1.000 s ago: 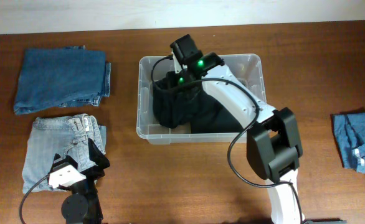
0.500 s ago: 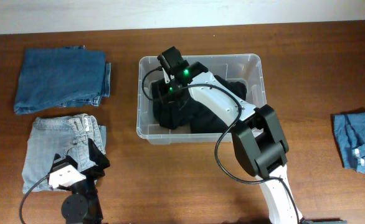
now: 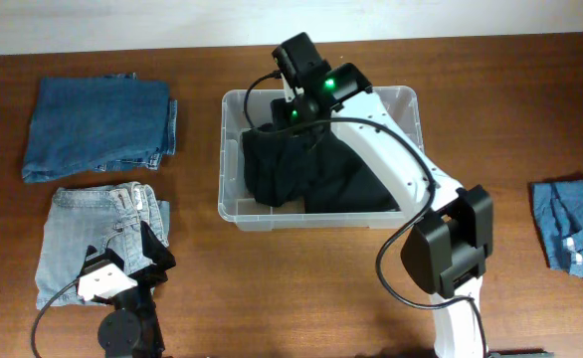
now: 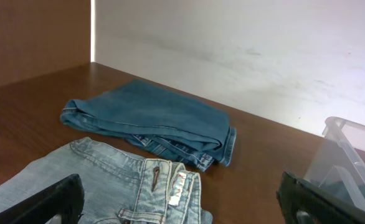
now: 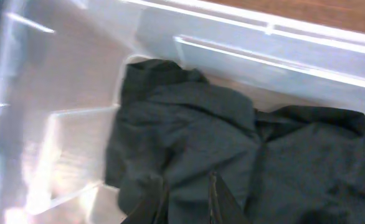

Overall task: Pack container
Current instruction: 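Press the black garments flat along the bin's left side with the right gripper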

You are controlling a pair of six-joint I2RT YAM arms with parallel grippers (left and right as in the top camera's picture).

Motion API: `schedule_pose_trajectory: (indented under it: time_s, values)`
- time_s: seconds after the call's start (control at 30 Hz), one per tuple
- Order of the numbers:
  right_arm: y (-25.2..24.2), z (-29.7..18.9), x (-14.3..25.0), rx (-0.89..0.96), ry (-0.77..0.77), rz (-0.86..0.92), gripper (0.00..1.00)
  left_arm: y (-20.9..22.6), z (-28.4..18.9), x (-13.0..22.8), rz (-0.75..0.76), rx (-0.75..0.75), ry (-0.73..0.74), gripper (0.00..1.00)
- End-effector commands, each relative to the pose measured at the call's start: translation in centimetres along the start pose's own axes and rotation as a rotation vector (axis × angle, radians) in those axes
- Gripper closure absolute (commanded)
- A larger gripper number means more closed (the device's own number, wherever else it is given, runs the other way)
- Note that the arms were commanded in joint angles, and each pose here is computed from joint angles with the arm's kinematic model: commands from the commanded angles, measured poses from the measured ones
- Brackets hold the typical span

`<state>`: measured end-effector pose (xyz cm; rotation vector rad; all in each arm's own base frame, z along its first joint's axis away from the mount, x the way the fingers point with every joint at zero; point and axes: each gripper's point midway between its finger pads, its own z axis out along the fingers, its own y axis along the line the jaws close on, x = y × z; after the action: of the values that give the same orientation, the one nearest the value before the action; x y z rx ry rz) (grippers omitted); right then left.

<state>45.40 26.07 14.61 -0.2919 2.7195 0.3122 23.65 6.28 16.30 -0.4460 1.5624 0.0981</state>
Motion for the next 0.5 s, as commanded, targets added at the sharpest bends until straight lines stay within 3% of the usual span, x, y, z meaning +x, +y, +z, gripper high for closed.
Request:
schedule_pose_trajectory:
  time_s: [0.0,0.47]
  values:
    - [-2.2,3.3,2.4,0.073,0.075,0.001,0.84,0.3,0.0,0.0,-0.002,-0.015,-0.003,0.01]
    - [-3.4,8.4,7.4,0.074,0.186,0.01,0.84,0.3,0.0,0.0,-0.002,-0.015,-0.003,0.01]
